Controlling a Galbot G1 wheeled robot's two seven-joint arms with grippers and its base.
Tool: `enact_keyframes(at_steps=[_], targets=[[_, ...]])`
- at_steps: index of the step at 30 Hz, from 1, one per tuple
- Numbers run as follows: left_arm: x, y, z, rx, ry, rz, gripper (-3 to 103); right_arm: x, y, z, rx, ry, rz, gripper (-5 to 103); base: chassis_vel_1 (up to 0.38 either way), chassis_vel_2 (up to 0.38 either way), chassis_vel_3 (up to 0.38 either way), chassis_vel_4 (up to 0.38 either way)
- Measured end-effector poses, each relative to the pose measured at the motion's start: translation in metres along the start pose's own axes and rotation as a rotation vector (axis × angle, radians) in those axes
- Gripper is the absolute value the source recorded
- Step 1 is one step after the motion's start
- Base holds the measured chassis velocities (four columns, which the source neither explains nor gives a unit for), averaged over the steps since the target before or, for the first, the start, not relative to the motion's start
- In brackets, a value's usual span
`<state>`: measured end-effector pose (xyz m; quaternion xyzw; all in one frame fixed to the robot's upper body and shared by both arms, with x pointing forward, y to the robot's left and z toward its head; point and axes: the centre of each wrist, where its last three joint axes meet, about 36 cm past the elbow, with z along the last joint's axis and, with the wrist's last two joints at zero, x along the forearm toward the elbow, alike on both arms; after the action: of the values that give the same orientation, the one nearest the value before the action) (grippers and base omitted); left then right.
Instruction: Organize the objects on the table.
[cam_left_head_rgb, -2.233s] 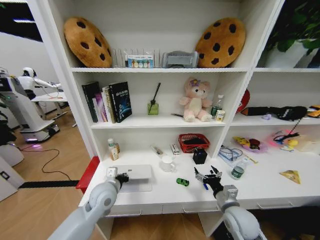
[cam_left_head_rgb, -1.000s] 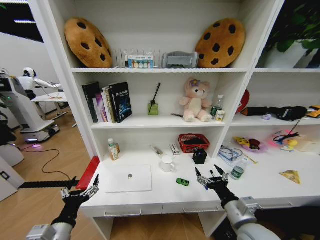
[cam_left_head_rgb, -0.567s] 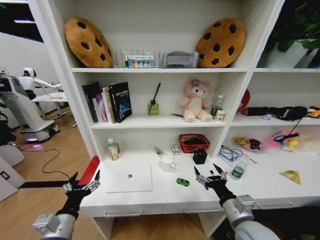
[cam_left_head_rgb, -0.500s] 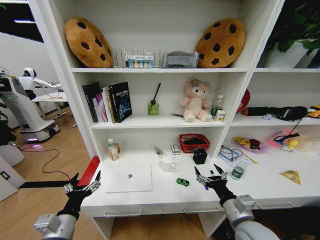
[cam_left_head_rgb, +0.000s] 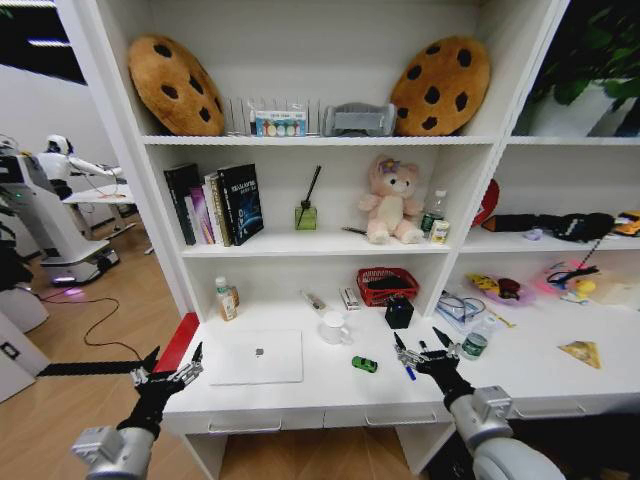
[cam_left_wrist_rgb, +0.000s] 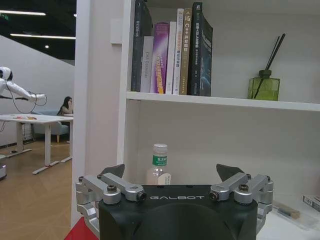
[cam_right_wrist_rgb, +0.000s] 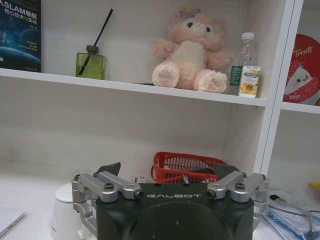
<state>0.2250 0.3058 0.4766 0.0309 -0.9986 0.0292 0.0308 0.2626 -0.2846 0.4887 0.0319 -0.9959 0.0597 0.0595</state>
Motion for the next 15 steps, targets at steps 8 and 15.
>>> enact_keyframes(at_steps=[8,15], targets=[[0.001,0.0024,0.0028,0.003,0.0,-0.001,100,0.0007,0.0019,0.0001,0.002,0.002,-0.005,100,-0.179,-0.179,0.182,0.161],[0.0037,0.0045,0.0064,0.006,-0.001,-0.006,100,-0.0005,0.0055,0.002,0.0,0.006,-0.015,100,-0.234,-0.256,0.245,0.245]])
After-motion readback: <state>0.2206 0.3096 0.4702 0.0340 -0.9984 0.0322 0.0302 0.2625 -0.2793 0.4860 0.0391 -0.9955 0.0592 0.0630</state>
